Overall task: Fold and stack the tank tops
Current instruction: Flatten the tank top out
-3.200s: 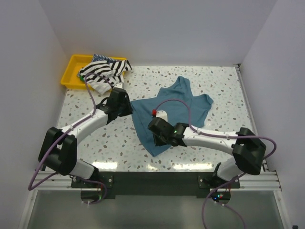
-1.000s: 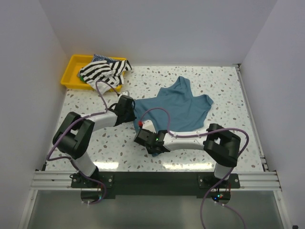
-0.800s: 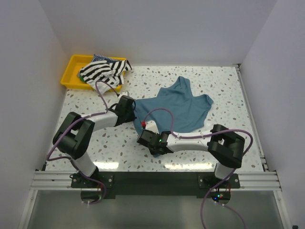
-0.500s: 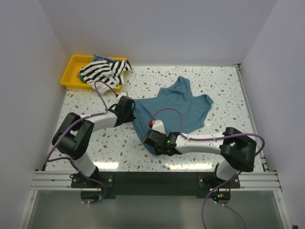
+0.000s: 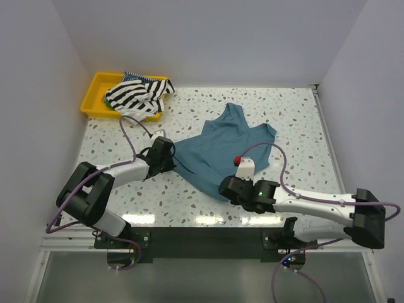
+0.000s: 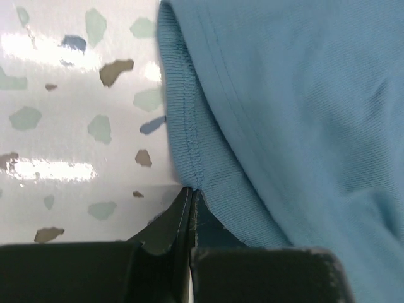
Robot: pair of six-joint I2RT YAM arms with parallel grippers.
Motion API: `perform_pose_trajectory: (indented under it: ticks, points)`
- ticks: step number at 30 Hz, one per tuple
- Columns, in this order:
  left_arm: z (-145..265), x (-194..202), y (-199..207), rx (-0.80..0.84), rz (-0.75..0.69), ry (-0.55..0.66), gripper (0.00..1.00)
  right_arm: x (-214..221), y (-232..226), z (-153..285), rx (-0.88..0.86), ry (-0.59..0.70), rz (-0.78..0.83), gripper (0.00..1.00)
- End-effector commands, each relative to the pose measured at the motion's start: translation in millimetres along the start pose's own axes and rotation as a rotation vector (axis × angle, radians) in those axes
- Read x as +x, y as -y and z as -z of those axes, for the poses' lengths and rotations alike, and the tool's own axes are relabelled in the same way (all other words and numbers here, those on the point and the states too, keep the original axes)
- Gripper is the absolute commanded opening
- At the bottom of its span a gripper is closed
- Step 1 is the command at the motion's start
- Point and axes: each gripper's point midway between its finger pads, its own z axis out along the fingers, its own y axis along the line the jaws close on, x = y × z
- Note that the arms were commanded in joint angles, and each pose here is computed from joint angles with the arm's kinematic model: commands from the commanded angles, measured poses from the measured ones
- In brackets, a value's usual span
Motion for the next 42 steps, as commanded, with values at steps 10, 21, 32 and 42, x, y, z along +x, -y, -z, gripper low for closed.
perform_pose_trajectory:
  ticks: [10, 21, 32, 42]
  points:
    - [18.0, 49.5, -31.7, -0.072, -0.035, -0.124, 0.0, -42.2, 103.0, 51.5, 0.229, 0.241, -0.243, 0.0]
    - [32.9, 33.6, -13.4, 0.004, -0.023, -0.098, 0.0, -60.5, 132.7, 77.5, 0.312, 0.322, -0.26, 0.0]
    - [59.3, 2.3, 23.4, 0.142, -0.104, -0.072, 0.18, -47.8, 105.9, 54.5, 0.267, 0.245, -0.196, 0.0]
    - [59.1, -1.8, 44.6, 0.182, -0.24, -0.087, 0.32, -42.9, 88.6, 39.8, 0.248, 0.208, -0.144, 0.0]
